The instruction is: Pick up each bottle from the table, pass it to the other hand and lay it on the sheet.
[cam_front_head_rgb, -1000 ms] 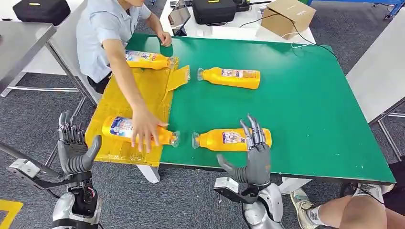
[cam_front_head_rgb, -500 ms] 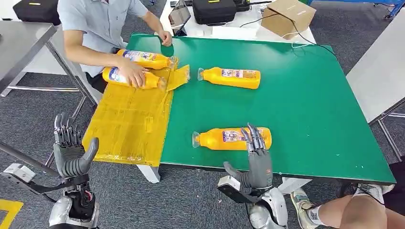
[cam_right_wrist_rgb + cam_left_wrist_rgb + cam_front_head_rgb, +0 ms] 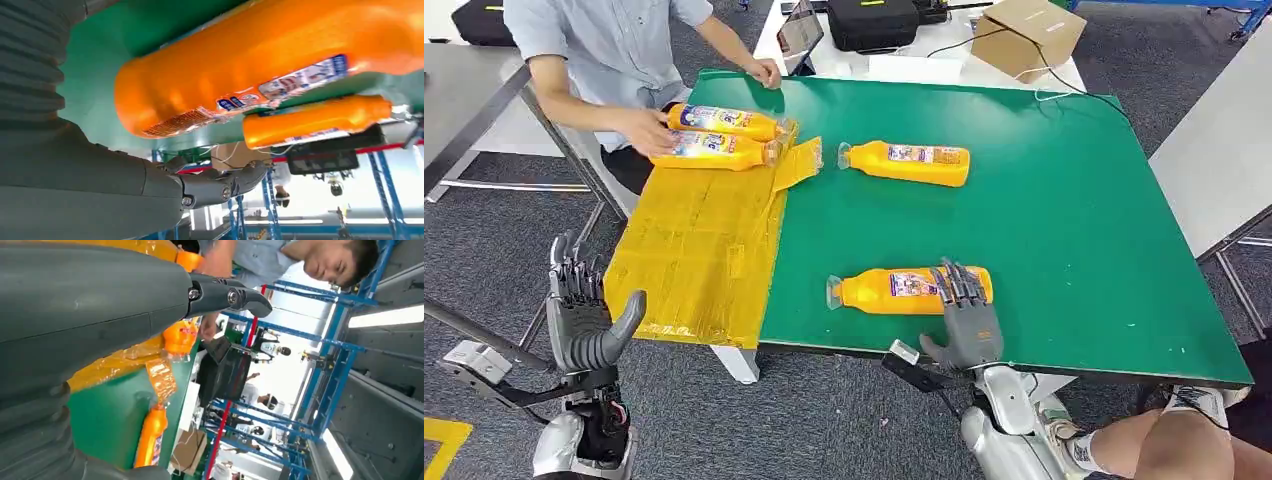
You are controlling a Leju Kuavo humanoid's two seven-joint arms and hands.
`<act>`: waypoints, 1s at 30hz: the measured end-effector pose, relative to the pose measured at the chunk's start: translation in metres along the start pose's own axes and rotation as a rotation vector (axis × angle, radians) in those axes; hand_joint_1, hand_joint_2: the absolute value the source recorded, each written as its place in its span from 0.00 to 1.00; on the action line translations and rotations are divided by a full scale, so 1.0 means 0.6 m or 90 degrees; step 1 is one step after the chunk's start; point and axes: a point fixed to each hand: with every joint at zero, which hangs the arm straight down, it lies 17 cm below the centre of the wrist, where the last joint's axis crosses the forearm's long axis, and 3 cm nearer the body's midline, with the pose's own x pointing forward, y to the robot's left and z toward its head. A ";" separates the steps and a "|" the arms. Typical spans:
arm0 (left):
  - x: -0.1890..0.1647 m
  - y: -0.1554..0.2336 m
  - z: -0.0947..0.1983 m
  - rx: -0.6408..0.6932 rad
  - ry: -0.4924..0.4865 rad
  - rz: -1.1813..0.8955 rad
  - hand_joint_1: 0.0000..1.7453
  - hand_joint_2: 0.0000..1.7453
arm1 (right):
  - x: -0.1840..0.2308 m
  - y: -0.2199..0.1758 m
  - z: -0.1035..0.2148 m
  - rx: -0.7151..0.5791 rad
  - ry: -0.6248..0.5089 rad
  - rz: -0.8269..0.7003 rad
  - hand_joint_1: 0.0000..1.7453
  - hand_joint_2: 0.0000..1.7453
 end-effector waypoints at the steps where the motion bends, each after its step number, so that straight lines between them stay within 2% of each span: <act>1: -0.001 -0.001 0.000 -0.001 0.002 0.001 0.00 1.00 | -0.005 0.004 -0.006 0.009 0.005 0.007 0.00 1.00; 9: -0.006 -0.010 -0.007 -0.005 0.007 0.012 0.00 1.00 | -0.025 -0.003 -0.052 0.017 0.003 0.100 0.00 1.00; 15: -0.017 -0.013 -0.012 -0.003 0.027 0.048 0.00 1.00 | -0.016 -0.004 -0.084 0.039 0.004 0.088 0.00 1.00; 21: -0.019 -0.015 -0.017 -0.006 0.034 0.056 0.00 1.00 | -0.032 0.054 -0.090 0.178 0.056 0.073 0.00 1.00; 30: -0.037 -0.018 -0.013 -0.028 0.062 0.046 0.00 1.00 | -0.033 0.082 -0.114 0.320 0.083 0.124 0.00 1.00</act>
